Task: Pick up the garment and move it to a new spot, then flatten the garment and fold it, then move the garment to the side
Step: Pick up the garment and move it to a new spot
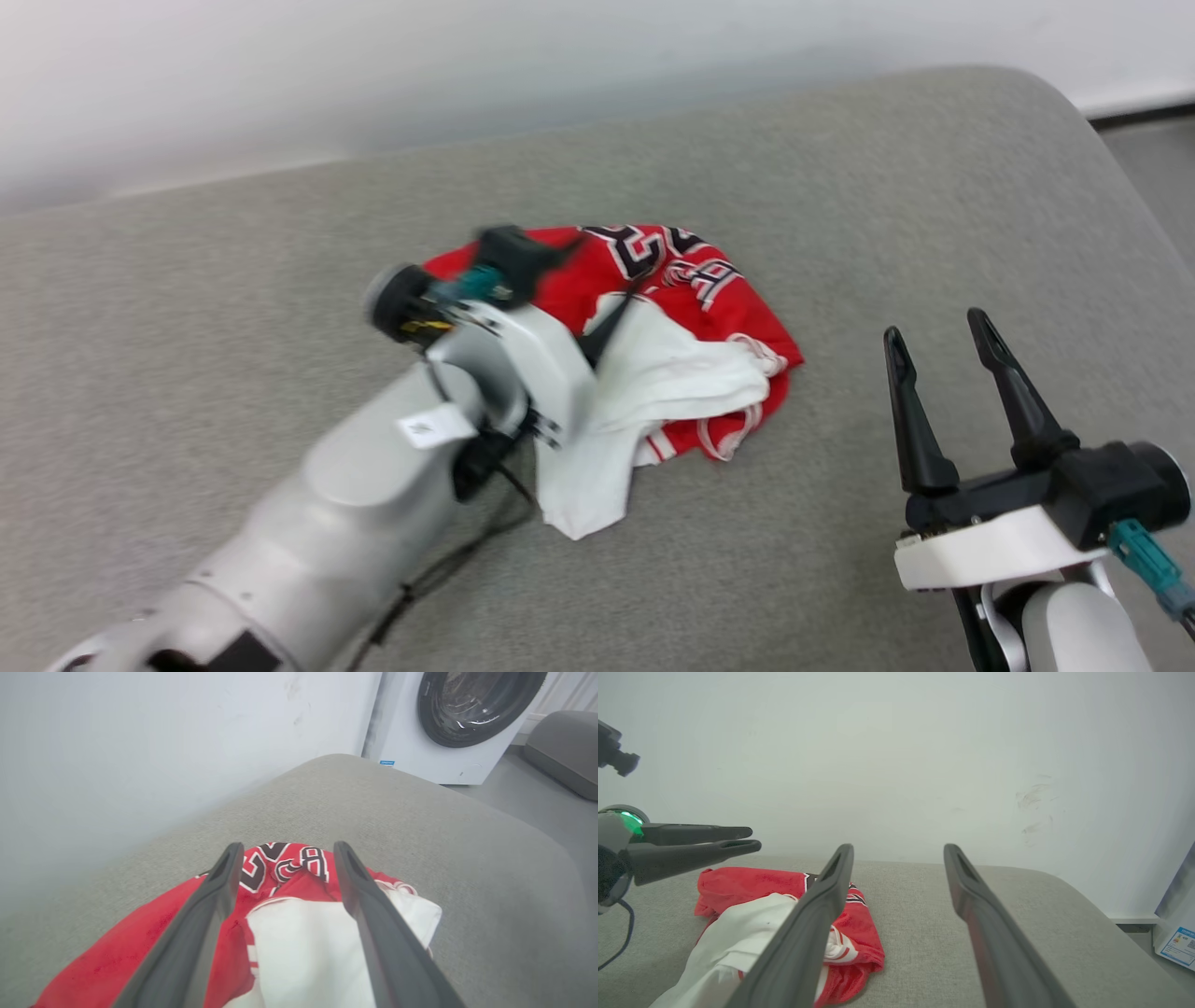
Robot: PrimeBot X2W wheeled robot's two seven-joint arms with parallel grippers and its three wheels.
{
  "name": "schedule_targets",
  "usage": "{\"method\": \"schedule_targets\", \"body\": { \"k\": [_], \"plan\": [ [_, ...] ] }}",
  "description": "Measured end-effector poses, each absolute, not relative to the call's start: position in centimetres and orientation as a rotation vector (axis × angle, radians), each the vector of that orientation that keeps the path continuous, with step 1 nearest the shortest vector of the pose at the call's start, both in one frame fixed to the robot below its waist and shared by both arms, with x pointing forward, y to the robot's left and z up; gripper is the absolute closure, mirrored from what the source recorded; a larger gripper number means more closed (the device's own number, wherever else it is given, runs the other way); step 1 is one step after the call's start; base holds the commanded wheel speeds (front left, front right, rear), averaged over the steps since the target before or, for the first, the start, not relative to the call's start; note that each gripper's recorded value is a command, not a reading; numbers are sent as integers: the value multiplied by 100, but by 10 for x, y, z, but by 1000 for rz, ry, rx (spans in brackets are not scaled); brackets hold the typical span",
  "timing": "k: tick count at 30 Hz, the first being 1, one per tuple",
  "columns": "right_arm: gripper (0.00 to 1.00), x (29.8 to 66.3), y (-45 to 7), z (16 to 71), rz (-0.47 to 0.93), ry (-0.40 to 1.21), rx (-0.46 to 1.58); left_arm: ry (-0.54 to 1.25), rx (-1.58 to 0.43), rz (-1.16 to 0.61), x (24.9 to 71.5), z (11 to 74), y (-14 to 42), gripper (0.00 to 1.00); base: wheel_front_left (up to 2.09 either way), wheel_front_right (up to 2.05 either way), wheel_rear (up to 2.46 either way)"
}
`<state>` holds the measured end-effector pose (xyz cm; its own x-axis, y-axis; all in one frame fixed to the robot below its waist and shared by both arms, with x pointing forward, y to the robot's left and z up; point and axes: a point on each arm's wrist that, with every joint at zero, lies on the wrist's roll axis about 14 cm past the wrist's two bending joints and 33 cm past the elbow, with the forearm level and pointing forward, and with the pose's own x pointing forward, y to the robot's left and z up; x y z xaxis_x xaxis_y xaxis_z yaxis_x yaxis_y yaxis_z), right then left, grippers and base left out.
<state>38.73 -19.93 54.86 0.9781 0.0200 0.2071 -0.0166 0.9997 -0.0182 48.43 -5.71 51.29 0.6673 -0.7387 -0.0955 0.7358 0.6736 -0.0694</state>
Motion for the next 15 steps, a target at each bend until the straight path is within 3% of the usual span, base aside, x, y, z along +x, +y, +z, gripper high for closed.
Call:
{"method": "schedule_targets", "body": {
  "k": [7, 15],
  "plan": [
    [0, 388, -173, 559, 94, -246, -16, -100, 2, -475, 500, 576, 77, 0, 0, 0, 0],
    [0, 387, -158, 567, 137, -269, -9, -150, -28, -328, 443, 573, 130, 0, 0, 0, 0]
  ]
}}
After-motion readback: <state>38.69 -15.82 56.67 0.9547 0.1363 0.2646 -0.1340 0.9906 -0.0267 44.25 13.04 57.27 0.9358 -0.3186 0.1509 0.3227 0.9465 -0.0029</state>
